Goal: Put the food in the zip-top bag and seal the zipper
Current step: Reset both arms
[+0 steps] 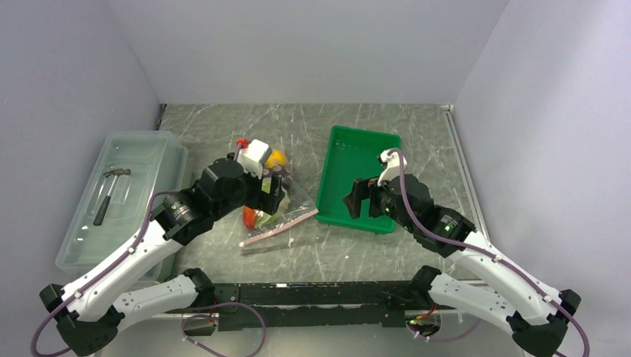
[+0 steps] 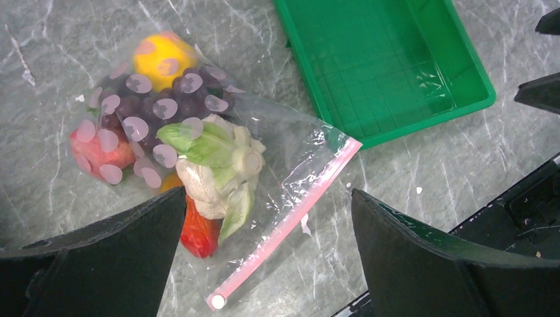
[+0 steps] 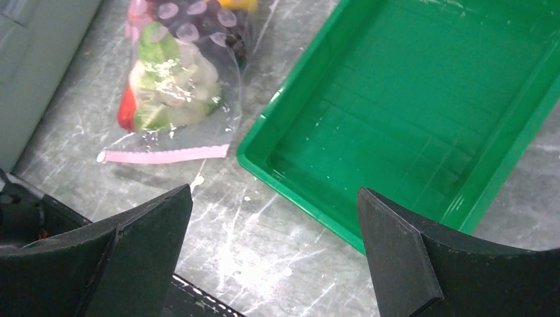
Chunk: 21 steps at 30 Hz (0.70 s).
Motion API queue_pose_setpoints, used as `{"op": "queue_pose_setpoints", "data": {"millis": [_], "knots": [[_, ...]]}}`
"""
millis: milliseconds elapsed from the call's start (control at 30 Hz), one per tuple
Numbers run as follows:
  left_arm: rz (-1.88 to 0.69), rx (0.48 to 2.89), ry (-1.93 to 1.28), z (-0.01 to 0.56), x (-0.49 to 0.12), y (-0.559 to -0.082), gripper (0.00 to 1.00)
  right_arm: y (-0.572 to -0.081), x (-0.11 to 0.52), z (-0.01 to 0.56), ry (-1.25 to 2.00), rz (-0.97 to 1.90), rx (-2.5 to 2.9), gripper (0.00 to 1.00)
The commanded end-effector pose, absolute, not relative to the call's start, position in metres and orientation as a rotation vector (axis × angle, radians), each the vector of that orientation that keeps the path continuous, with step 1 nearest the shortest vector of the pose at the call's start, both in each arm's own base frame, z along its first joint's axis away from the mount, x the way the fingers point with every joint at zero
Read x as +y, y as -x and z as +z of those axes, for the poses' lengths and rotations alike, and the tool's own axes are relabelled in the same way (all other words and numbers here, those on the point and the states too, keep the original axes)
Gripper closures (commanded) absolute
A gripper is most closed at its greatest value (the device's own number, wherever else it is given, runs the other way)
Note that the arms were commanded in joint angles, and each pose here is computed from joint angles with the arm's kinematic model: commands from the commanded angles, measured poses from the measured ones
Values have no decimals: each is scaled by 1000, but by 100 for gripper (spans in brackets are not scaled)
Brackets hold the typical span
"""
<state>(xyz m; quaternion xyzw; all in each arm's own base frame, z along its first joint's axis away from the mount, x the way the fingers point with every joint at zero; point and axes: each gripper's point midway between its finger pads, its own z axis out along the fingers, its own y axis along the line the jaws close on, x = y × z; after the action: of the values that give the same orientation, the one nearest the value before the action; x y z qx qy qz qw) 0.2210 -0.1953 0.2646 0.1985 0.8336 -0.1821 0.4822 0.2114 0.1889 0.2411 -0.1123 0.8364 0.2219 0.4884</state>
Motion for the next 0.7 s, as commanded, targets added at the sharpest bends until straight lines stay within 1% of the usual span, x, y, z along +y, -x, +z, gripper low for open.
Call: {"op": "queue_pose_setpoints", "data": {"millis": [0, 300, 567, 667], "knots": [[-460, 1983, -479, 274, -198, -224, 0, -214, 177, 238, 153, 530, 2008, 0], [-487, 1989, -493, 268, -209, -228, 0, -215, 167, 227, 125, 474, 2032, 0], [-488, 2006, -484, 262, -209, -227, 0, -212, 165, 229, 126, 489, 2009, 0], [-496, 2005, -483, 261, -209, -226, 0, -207, 170, 234, 175, 532, 1994, 0]]}}
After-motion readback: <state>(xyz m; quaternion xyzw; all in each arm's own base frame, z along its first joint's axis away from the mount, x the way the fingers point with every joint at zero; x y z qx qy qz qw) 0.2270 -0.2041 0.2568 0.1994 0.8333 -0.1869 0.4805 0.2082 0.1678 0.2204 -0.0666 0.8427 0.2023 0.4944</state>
